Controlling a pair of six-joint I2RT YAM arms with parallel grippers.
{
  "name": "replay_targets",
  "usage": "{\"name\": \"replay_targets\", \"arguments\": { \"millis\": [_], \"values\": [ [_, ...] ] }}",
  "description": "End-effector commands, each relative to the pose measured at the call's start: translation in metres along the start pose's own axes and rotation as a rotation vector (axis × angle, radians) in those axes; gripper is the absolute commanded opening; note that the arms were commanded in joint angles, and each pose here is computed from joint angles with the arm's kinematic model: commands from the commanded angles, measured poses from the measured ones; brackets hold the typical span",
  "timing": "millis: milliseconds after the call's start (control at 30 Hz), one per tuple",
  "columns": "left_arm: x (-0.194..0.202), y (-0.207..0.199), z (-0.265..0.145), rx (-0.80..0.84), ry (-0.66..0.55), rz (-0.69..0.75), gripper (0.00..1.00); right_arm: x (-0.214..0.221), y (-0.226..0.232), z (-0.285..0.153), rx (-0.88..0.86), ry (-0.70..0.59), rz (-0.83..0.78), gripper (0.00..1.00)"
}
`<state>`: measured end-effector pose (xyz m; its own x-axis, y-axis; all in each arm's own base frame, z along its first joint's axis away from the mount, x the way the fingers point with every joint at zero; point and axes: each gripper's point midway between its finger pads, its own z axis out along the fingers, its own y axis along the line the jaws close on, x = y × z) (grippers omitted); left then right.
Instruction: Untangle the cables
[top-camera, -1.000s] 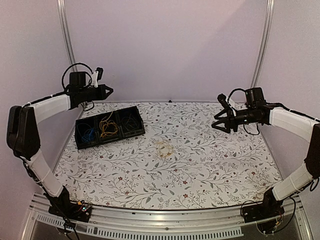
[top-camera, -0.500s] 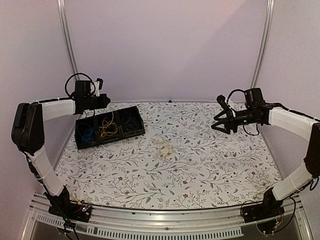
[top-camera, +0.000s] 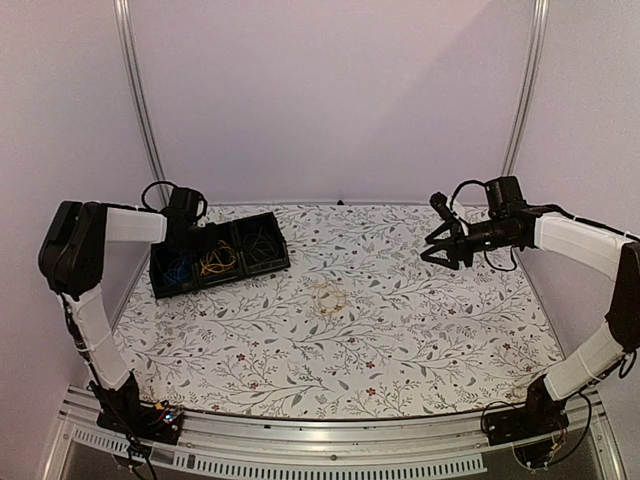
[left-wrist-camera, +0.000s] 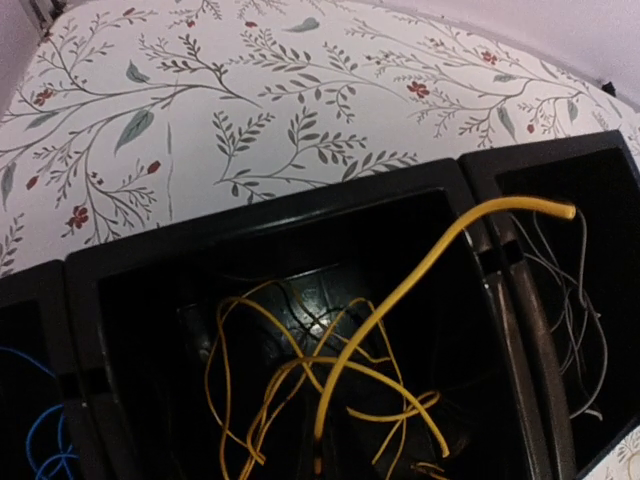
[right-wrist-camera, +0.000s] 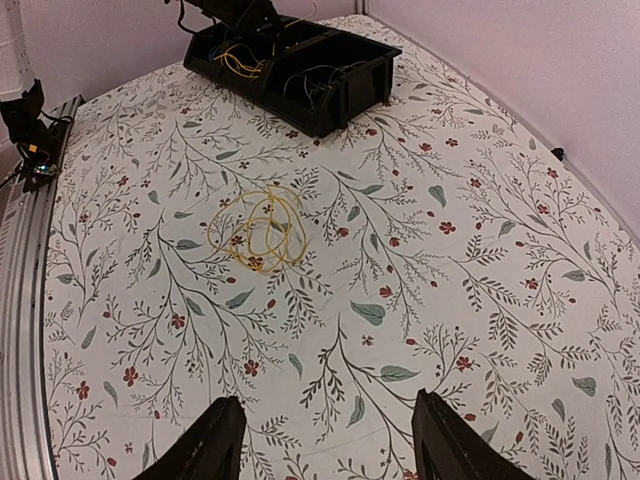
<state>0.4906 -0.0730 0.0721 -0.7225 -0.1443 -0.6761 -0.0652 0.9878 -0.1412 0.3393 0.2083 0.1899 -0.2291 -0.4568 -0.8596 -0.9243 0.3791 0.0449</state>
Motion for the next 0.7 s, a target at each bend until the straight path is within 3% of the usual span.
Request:
{"name": "replay_targets", "arguments": {
  "millis": [0, 333, 467, 667],
  "values": [
    [0.024, -0.014, 0.018, 0.001, 0.095, 0.011, 0.00, -0.010, -0.002, -0.003, 0.012, -0.004, -0.026, 0.61],
    [0.033, -0.022, 0.021, 0.045, 0.165, 0.006, 0.01, -0.010, -0.001, -0.003, 0.013, 0.000, -0.030, 0.61],
    [0.015, -0.027, -0.003, 0.058, 0.136, 0.010, 0.20, -0.009, -0.001, -0.003, 0.010, 0.002, -0.031, 0.61],
    [-0.034, -0.034, -0.066, 0.095, -0.024, 0.011, 0.31, -0.008, 0.000, -0.001, 0.008, 0.008, -0.034, 0.61]
  ]
}}
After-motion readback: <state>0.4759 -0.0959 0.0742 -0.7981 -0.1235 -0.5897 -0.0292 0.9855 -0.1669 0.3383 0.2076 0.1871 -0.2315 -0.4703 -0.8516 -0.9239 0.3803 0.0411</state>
